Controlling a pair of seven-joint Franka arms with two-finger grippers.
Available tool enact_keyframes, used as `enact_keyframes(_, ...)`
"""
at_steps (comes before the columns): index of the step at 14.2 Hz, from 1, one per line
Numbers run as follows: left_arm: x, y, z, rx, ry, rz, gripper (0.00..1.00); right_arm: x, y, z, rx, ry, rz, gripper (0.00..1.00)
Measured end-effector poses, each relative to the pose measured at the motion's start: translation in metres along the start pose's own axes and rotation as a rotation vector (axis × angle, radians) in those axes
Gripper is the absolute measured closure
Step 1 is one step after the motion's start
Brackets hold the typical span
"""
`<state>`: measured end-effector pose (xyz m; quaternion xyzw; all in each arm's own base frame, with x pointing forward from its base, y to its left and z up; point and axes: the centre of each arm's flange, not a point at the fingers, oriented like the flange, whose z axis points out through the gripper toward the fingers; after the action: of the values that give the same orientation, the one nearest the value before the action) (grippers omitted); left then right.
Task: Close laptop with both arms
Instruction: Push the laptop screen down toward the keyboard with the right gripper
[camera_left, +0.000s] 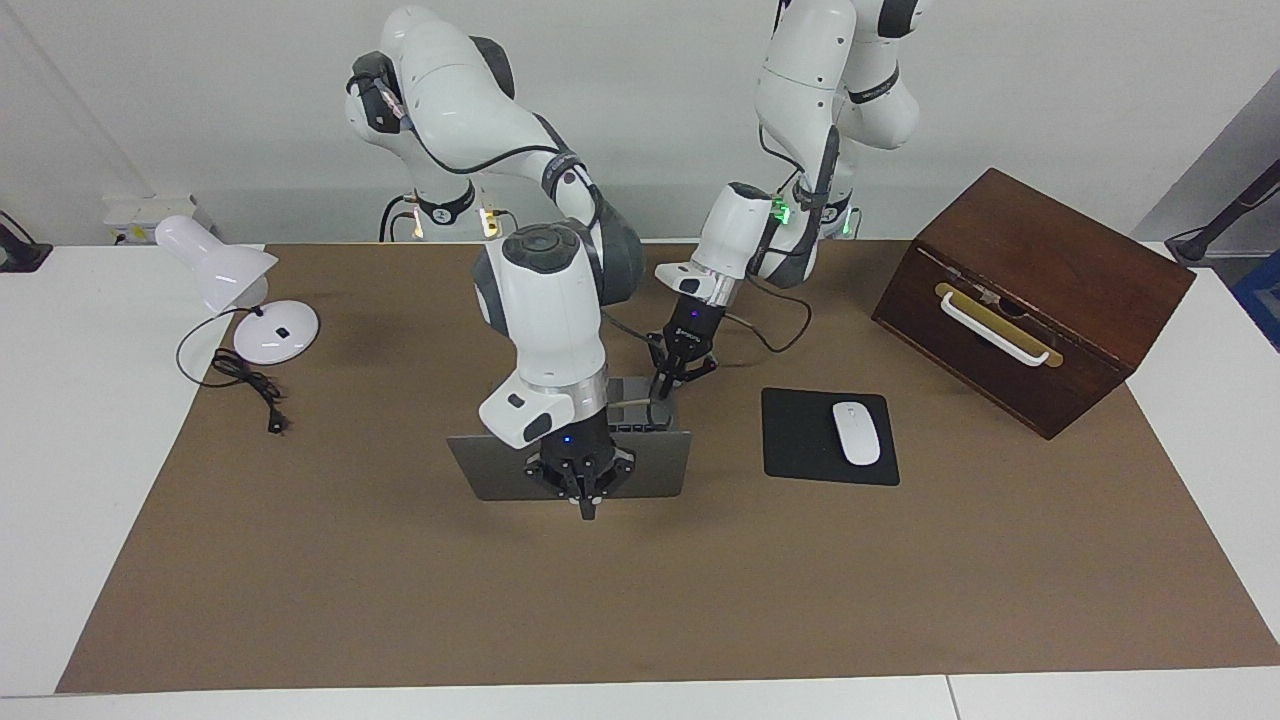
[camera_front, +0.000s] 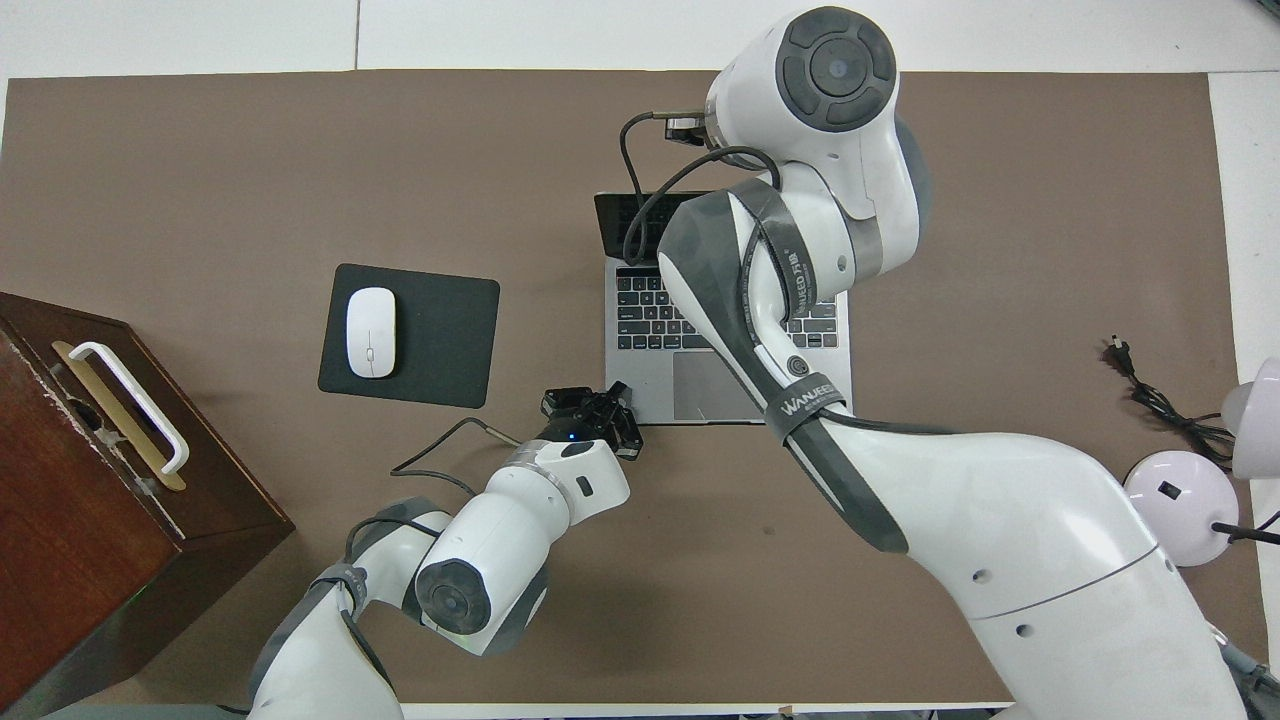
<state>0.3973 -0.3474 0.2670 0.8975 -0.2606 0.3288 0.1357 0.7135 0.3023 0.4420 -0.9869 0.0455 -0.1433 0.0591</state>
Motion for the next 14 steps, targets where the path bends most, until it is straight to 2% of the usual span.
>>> enact_keyframes(3,0.0,0.0,0.0,-0.004,0.0,0.025,0.99,-0.015,0.003,-0.002,0.0,-0.123,0.026,0.99)
enact_keyframes(5,0.0,0.0,0.0,-0.004,0.0,0.028,0.99,-0.026,0.005,-0.003,-0.017,-0.176,0.023,0.99)
enact_keyframes(14,0.0,0.0,0.001,-0.004,0.0,0.031,0.99,-0.076,0.019,0.023,-0.058,-0.309,0.019,0.99)
